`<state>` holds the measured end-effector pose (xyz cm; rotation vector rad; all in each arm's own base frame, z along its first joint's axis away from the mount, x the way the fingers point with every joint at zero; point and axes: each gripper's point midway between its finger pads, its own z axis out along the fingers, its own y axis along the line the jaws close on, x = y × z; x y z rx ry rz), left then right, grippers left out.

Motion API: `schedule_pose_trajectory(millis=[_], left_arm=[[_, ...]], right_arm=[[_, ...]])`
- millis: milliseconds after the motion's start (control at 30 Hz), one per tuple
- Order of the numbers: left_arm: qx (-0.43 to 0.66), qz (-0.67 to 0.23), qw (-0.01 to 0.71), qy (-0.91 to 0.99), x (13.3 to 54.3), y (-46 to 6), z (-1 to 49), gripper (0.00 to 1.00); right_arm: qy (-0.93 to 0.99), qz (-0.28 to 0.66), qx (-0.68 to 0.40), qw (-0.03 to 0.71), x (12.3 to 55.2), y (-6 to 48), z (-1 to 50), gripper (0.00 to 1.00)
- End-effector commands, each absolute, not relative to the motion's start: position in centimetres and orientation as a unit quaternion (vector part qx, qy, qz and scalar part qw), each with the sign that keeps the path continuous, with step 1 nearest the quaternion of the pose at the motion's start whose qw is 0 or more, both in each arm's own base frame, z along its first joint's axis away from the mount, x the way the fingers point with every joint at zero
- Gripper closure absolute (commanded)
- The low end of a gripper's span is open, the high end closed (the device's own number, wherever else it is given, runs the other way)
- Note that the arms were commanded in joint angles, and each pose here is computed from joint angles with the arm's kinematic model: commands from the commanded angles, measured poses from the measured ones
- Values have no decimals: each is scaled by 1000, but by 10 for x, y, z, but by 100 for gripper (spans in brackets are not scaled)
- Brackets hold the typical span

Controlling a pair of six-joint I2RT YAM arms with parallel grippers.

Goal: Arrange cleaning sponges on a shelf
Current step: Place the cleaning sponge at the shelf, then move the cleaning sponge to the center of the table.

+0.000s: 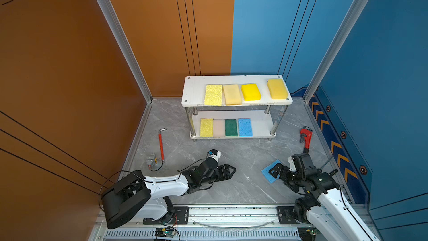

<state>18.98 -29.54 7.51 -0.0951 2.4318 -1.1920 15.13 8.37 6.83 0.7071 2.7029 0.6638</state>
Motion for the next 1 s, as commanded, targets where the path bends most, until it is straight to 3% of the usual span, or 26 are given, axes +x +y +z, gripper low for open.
schedule_pose_trajectory(millis=[0,500,967], left_arm=[[-15,-451,226,864,191,-305,90,20],[-50,-454,238,857,188,-277,88,19],[-56,-443,238,862,200,-278,84,18]], right_arm=[[921,230,282,137,156,79,58,0],[920,237,262,168,222,85,47,0],[952,232,138,143,253,116,43,0]])
